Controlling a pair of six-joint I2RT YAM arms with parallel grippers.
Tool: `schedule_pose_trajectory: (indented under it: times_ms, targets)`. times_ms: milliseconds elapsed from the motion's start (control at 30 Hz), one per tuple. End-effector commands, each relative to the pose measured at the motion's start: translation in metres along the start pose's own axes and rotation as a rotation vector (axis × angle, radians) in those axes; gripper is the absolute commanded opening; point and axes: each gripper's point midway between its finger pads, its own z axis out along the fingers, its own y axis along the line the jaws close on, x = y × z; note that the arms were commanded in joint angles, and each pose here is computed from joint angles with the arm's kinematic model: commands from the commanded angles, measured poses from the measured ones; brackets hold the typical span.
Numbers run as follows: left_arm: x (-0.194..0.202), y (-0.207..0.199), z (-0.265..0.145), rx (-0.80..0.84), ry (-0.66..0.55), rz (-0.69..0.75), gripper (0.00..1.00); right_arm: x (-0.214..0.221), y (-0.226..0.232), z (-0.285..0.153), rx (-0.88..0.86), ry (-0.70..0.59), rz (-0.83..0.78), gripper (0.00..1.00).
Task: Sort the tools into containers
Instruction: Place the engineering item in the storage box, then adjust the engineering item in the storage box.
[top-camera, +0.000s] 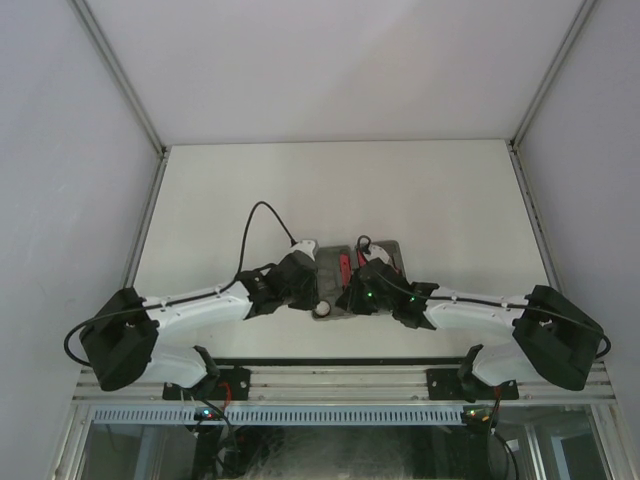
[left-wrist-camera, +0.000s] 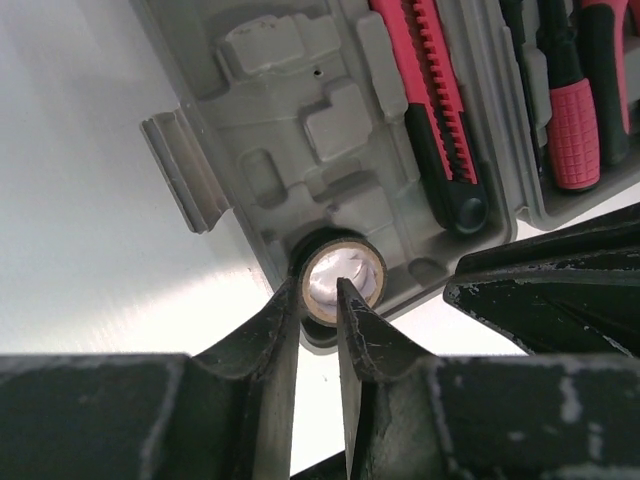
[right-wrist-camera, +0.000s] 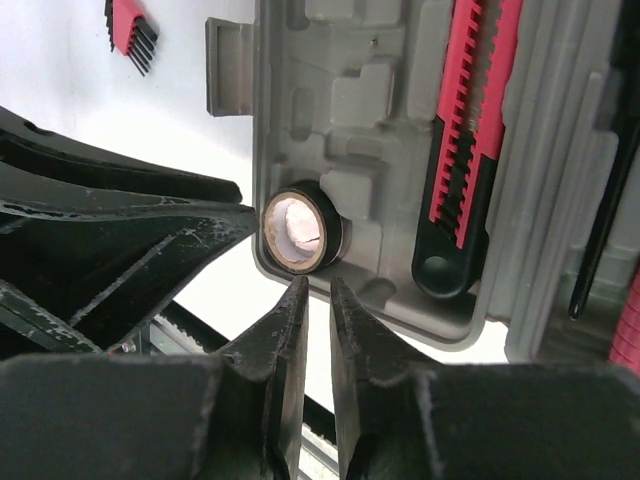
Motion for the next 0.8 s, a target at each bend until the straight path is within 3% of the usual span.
schedule_pose_trajectory:
  times_ms: [0, 767]
  targets:
    - [-0.002, -0.007, 0.006, 0.03, 0.005, 0.013, 0.24, -0.019, 0.028, 0.004, -0.09, -0.032, 0.03, 0.13]
    - [0.005, 0.0, 0.014, -0.019, 0.046, 0.021, 0.17, -0.011, 0.026, 0.018, -0.106, 0.019, 0.051, 0.09]
